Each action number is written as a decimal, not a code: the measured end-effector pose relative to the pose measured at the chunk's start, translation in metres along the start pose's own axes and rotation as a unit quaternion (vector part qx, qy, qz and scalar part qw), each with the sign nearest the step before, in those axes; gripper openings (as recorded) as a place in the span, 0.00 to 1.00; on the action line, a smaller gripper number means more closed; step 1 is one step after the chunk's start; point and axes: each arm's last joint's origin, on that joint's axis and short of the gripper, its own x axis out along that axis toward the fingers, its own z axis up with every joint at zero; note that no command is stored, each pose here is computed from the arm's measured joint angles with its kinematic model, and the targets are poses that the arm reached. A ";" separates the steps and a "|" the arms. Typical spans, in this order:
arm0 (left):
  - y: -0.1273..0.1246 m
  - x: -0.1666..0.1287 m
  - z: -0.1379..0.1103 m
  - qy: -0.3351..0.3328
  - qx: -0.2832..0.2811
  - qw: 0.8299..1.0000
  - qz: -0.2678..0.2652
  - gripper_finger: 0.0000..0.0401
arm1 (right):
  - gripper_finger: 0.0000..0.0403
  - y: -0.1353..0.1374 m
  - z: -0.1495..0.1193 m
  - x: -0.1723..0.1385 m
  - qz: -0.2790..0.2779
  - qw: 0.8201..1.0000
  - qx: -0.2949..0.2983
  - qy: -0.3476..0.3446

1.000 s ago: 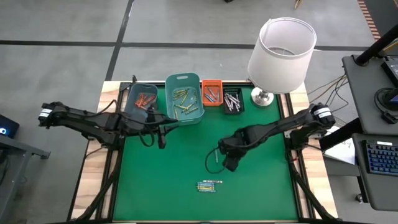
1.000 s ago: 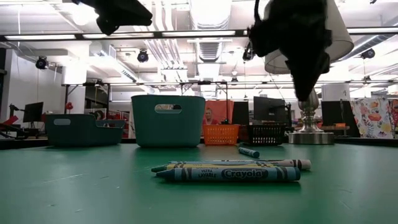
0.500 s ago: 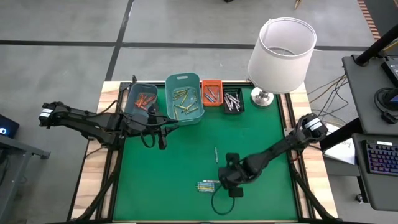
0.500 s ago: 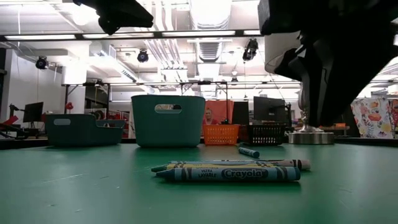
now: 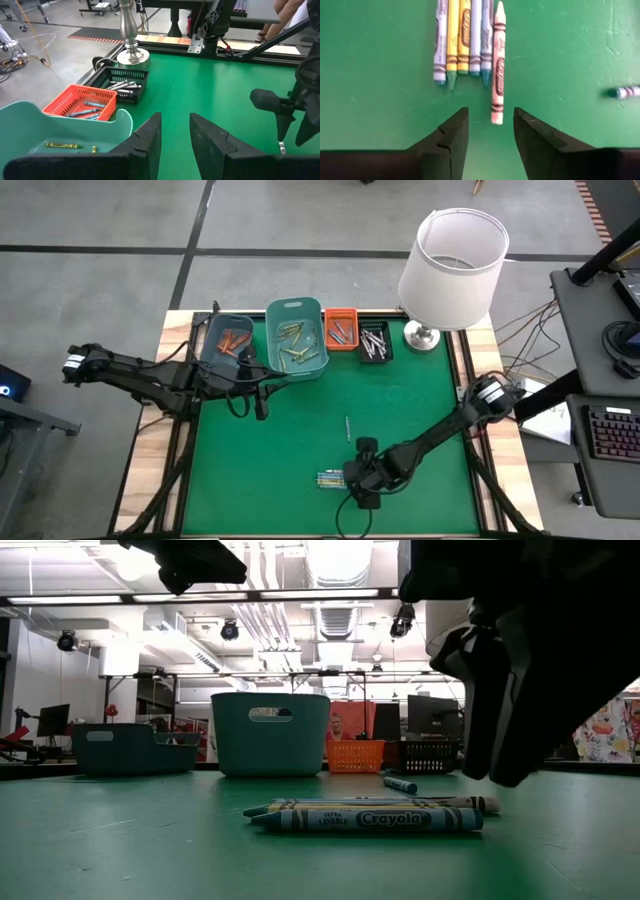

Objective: Sort crayons
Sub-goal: Put the white crayon into the black bin, then put the blue crayon into the orange bin

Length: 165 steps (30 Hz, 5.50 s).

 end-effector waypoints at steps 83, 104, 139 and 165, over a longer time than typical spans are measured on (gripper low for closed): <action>0.002 -0.009 0.006 -0.024 0.023 0.999 -0.003 0.21 | 0.03 -0.292 0.047 -0.080 -0.259 0.911 0.313 0.071; 0.002 -0.008 0.005 -0.022 -0.002 1.000 -0.004 0.21 | 0.20 -0.353 -0.001 -0.057 -0.279 0.872 0.386 0.111; -0.011 -0.005 -0.013 -0.053 -0.062 0.996 -0.040 0.21 | 0.31 -0.173 0.053 -0.057 -0.130 0.931 0.342 -0.007; -0.011 -0.005 -0.013 -0.055 0.003 0.998 -0.036 0.21 | 0.31 -0.118 0.043 0.004 -0.105 0.898 0.427 0.036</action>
